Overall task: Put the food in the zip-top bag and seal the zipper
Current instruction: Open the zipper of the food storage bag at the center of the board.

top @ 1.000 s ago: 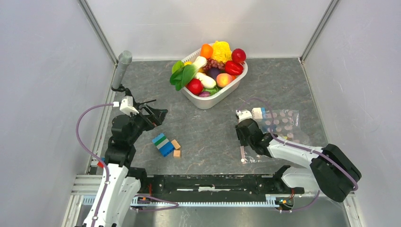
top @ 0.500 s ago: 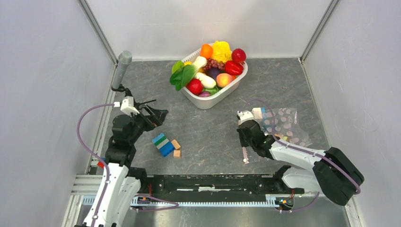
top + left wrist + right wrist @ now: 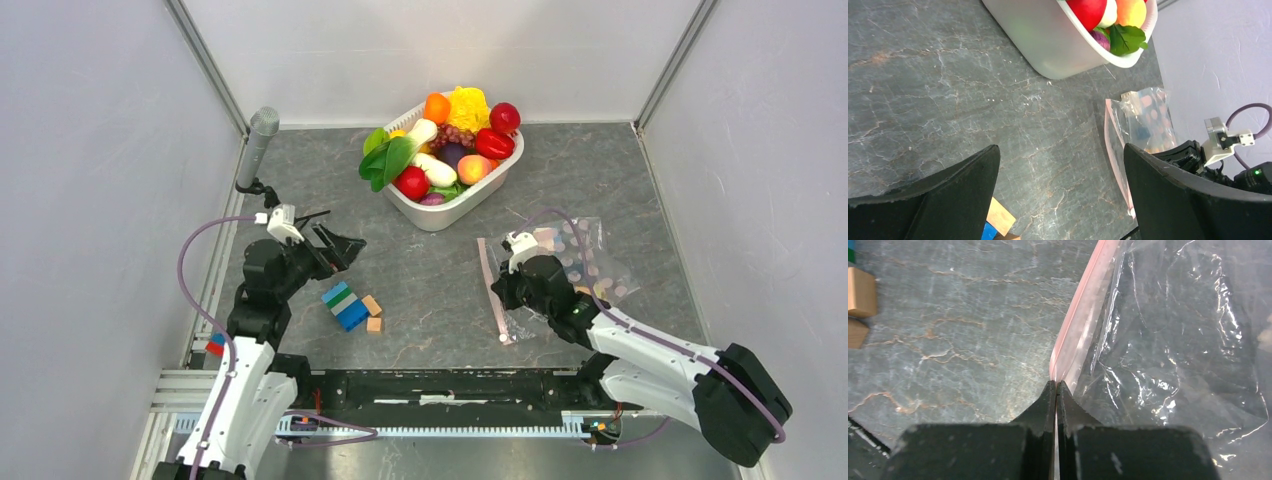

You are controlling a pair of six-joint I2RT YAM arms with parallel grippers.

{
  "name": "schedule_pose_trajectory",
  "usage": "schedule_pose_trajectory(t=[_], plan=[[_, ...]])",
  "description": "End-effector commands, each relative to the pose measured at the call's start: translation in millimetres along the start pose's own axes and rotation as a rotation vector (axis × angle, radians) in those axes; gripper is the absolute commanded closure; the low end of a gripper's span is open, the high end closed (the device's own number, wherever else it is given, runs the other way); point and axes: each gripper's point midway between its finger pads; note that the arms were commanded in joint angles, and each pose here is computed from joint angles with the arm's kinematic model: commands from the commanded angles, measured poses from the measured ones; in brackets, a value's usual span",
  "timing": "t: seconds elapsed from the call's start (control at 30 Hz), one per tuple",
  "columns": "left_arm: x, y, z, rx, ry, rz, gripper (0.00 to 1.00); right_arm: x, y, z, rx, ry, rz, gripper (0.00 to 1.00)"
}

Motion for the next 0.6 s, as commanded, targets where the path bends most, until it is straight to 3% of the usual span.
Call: schedule_pose_trajectory(t=[0.0,0.17,0.57], plan=[[10,-13,3,0.1,0.054,0.006,0.02,-24,19,-6,-0.097,-0.102,0.035,1.0],[23,-16,7,0.112,0.106,0.03,0.03,-37,25,-10,-0.121,-0.167,0.093,1.0],[82,-21,21,0.107,0.242,0.074,0.06,-32,22,-7,-0.102,-0.144,0.107,1.0]])
Point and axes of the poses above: each gripper's point midway between its finger pads, its own z axis out along the fingers, its own y axis along the line the jaws close on, x = y × z, and after that the axes turned 5 degrees about -z, right-handed
